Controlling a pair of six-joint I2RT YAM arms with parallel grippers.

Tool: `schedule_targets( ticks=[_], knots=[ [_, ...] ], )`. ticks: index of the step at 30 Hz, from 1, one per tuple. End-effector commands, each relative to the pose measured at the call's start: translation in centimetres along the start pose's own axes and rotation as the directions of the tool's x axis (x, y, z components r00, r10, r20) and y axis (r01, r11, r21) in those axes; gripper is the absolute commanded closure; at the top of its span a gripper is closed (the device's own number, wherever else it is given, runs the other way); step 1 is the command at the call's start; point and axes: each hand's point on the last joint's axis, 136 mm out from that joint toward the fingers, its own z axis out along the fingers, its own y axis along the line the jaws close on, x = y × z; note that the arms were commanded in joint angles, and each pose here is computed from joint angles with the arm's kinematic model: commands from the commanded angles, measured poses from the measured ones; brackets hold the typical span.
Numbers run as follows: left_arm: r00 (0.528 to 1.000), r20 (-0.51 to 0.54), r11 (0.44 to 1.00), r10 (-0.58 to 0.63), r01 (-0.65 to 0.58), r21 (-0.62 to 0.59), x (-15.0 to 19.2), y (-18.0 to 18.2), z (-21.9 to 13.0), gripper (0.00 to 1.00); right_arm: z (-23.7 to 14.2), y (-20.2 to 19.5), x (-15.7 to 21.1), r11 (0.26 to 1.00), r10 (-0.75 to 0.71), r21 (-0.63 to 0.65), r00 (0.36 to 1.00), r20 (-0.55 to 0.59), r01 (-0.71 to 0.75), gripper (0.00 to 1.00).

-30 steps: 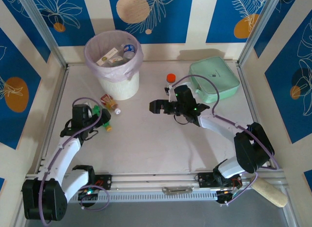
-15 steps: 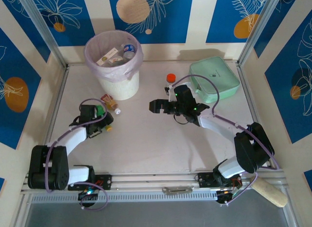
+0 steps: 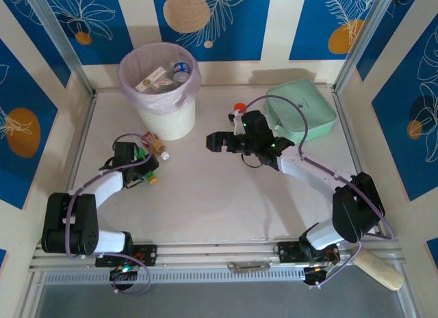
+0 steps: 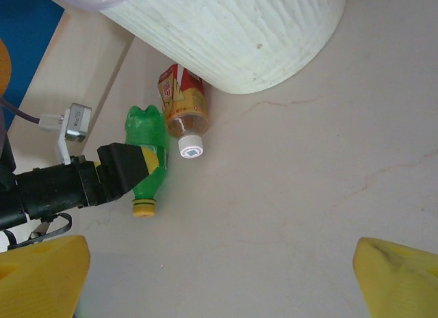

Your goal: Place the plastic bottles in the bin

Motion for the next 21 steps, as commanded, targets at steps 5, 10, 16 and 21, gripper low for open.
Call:
schedule_targets(
  ticks=[5,10,16,21],
  knots=[
    [0.999,0.04,0.999,0.032,-0.031,-0.031,-0.9,0.2,-0.1,0.12,0.6,-0.3,0.8,1.0,-0.009,0.006,1.0,-0.026,0.009,0.01],
    [0.997,0.064,0.998,0.044,-0.041,-0.05,-1.5,0.4,0.1,0.19,0.0,-0.2,0.4,0.999,-0.03,0.016,1.0,-0.009,0.03,0.01],
    [0.996,0.077,0.997,0.054,-0.05,-0.056,-1.6,0.6,0.2,0.35,-0.1,-0.4,0.6,1.0,-0.024,0.019,1.0,-0.004,0.024,0.01],
    [0.995,0.085,0.996,0.055,-0.049,-0.074,-1.3,1.2,0.6,0.35,0.0,-0.5,0.6,1.0,-0.022,0.018,1.0,-0.003,0.022,0.01]
  ],
)
